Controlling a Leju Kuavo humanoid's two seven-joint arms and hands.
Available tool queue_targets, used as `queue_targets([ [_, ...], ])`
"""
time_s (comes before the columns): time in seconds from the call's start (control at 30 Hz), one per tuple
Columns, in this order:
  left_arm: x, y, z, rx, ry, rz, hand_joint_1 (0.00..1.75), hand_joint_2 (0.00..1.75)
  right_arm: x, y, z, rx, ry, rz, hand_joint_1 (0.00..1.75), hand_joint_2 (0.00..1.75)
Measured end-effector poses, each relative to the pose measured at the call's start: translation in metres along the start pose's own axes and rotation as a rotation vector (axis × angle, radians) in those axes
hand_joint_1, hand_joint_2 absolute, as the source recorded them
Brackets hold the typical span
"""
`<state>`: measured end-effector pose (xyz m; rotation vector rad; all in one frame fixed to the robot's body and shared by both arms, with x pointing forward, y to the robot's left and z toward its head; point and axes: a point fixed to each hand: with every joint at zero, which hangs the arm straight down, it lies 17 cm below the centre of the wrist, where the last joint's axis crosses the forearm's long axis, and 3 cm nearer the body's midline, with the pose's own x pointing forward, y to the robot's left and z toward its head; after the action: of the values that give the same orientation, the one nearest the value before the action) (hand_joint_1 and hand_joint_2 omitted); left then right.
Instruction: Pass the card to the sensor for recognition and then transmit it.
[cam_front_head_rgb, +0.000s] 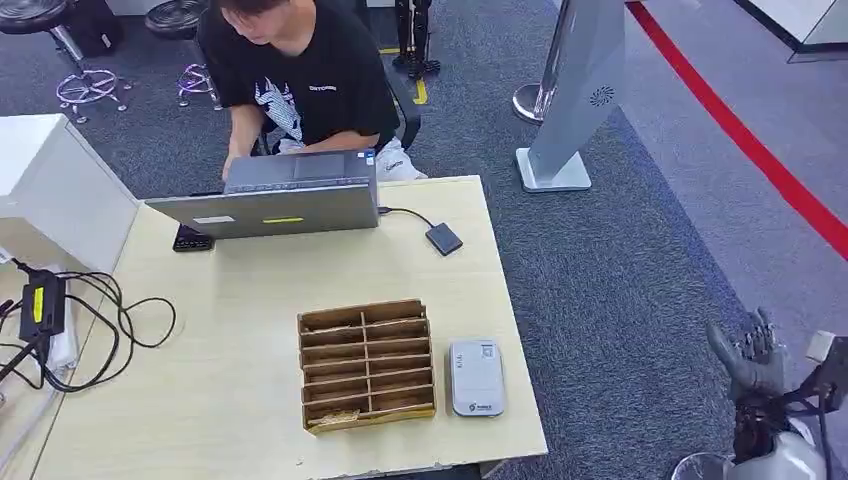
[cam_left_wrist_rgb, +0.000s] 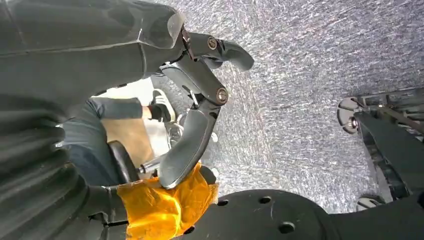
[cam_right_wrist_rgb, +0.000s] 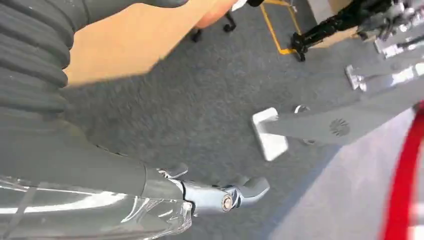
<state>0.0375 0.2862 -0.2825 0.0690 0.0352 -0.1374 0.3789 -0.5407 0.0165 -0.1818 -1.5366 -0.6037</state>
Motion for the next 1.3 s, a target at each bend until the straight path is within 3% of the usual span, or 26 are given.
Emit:
queue_targets([
  [0.2,0.0,-0.002,0.0,0.0,0.001,-0.01,0.0,1.75,0.028,0.051,-0.02,0.093,-0.074,0.186,0.0,1.75],
  [0.57,0.004,-0.006,0.001,-0.009,-0.006,-0.053,0.0,1.75,0.062,0.205,-0.054,0.314,-0.174,0.396,0.0,1.75],
  [0.6,0.005,-0.006,0.001,-0.01,-0.008,-0.057,0.0,1.75,0.064,0.217,-0.056,0.328,-0.178,0.412,0.0,0.0],
  [0.67,0.008,-0.006,0.002,-0.011,-0.012,-0.065,0.0,1.75,0.065,0.241,-0.059,0.359,-0.181,0.448,0.0,0.0],
  [0.7,0.009,-0.007,0.002,-0.013,-0.013,-0.07,0.0,1.75,0.067,0.253,-0.06,0.374,-0.183,0.464,0.0,1.75],
  [0.97,0.017,-0.013,0.004,-0.022,-0.021,-0.123,0.0,1.75,0.069,0.333,-0.063,0.476,-0.2,0.645,0.0,1.75],
  [1.3,0.023,-0.017,0.006,-0.029,-0.032,-0.184,0.0,1.75,0.087,0.409,-0.062,0.544,-0.308,0.955,0.0,1.75],
])
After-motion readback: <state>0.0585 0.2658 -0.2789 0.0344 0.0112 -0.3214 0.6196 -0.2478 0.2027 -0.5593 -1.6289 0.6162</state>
